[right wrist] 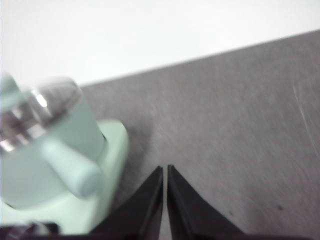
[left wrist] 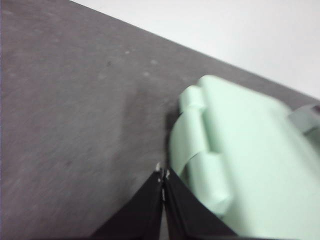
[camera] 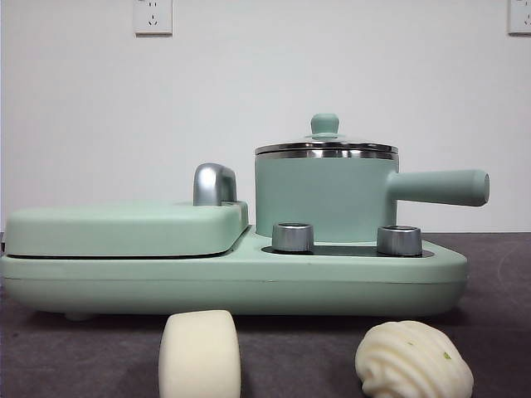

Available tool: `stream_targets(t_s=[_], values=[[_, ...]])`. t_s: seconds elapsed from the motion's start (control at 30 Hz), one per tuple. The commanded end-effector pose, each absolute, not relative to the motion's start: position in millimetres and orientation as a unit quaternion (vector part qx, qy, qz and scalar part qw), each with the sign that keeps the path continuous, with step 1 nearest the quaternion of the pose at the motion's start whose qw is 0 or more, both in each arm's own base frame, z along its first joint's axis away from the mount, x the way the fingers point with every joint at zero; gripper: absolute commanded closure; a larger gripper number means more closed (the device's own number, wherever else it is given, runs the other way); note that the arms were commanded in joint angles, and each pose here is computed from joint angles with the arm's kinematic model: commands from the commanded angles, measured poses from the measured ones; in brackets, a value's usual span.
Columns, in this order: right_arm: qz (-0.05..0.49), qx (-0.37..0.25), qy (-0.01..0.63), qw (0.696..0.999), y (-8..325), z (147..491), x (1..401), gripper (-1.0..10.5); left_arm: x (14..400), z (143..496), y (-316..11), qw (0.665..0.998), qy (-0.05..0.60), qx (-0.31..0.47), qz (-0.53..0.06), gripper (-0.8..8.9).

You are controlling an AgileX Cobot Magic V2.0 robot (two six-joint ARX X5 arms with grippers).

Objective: Put the buns in a small steamer

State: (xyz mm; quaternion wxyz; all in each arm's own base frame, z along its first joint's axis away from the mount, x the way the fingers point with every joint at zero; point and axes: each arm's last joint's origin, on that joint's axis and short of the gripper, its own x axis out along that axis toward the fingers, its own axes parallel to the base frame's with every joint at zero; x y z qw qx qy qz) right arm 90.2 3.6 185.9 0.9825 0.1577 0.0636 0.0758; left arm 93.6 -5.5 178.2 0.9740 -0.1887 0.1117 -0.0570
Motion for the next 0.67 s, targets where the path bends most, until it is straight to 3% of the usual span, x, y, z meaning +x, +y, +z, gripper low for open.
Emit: stream_targets(t_s=[0.03, 0.33, 0.67], values=[[0.088, 0.19, 0.059, 0.976, 4.4, 208.0, 85.5, 9.3, 92.4, 205.3, -7.7, 0.971, 0.091, -0.206, -0.075, 8.04], [0.159, 0.178, 0.094, 0.967, 8.9, 282.8, 72.7, 9.3, 98.4, 275.4, -18.2, 0.952, 0.162, -0.196, -0.169, 8.04], [0.281, 0.081, 0.169, 0.941, 15.0, 343.8, 72.7, 9.3, 122.4, 330.4, -34.0, 0.907, 0.238, -0.163, -0.308, 8.04]])
